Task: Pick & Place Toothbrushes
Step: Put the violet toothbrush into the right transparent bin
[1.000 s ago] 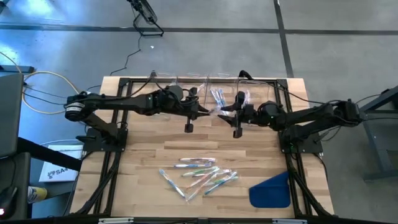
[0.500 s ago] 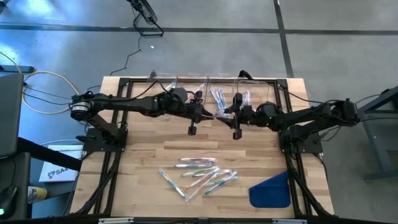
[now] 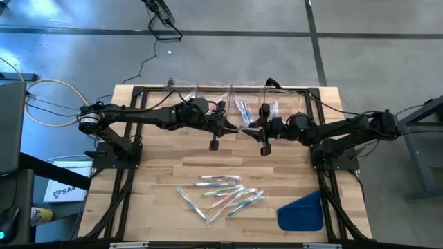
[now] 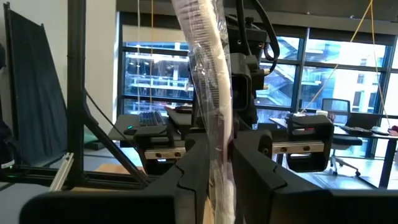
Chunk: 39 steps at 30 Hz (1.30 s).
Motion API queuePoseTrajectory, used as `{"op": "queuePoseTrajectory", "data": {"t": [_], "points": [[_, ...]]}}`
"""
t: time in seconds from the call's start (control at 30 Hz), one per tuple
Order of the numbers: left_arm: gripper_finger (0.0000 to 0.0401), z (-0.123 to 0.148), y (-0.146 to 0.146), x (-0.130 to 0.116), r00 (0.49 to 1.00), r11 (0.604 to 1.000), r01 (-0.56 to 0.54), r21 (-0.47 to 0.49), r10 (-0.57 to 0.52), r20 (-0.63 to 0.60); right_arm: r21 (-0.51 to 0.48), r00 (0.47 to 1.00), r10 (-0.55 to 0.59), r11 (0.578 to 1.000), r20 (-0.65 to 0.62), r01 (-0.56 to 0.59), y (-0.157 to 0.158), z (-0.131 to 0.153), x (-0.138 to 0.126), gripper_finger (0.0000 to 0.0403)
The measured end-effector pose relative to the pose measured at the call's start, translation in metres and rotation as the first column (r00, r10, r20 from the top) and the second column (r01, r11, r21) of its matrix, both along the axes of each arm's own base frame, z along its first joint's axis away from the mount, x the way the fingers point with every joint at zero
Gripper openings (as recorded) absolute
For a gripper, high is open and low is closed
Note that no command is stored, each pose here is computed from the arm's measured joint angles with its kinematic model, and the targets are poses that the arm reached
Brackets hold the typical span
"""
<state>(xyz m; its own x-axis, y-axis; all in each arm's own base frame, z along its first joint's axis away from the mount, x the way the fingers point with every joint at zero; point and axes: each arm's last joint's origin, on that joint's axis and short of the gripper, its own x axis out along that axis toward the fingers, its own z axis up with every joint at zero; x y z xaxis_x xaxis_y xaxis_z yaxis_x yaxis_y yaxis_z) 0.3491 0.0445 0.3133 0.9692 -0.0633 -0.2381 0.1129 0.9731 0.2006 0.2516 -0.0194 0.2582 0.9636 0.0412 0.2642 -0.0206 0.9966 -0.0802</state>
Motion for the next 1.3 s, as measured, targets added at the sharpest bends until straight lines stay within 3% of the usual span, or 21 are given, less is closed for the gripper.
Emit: {"op": "queuePoseTrajectory", "data": {"t": [0.3, 0.53, 0.73, 1.1, 1.3], "points": [[0.0011, -0.016, 0.001, 0.018, 0.998, 0.997, 0.061, -0.037, -0.060, 0.036, 0.001, 1.000, 0.008, 1.000, -0.013, -0.008, 0.000, -0.002, 0.001, 0.0064], [0.0017, -0.015, 0.001, 0.018, 0.998, 0.998, 0.046, -0.031, -0.045, 0.043, 0.013, 0.999, -0.034, 0.999, -0.018, 0.034, -0.001, -0.002, 0.001, 0.0060], [0.0017, -0.016, 0.002, 0.018, 0.999, 0.999, 0.041, -0.032, -0.040, 0.036, 0.010, 0.999, -0.048, 0.999, -0.021, 0.049, -0.001, -0.002, 0.001, 0.0017], [0.0020, -0.015, 0.002, 0.018, 0.998, 0.999, 0.041, -0.031, -0.040, 0.041, 0.048, 0.999, -0.038, 0.998, -0.021, 0.039, -0.001, -0.002, 0.001, 0.0015], [0.0062, -0.015, 0.002, 0.018, 0.999, 0.999, 0.027, -0.025, -0.026, 0.041, 0.075, 0.999, -0.031, 0.997, -0.022, 0.033, -0.002, -0.002, 0.001, 0.0015]]}}
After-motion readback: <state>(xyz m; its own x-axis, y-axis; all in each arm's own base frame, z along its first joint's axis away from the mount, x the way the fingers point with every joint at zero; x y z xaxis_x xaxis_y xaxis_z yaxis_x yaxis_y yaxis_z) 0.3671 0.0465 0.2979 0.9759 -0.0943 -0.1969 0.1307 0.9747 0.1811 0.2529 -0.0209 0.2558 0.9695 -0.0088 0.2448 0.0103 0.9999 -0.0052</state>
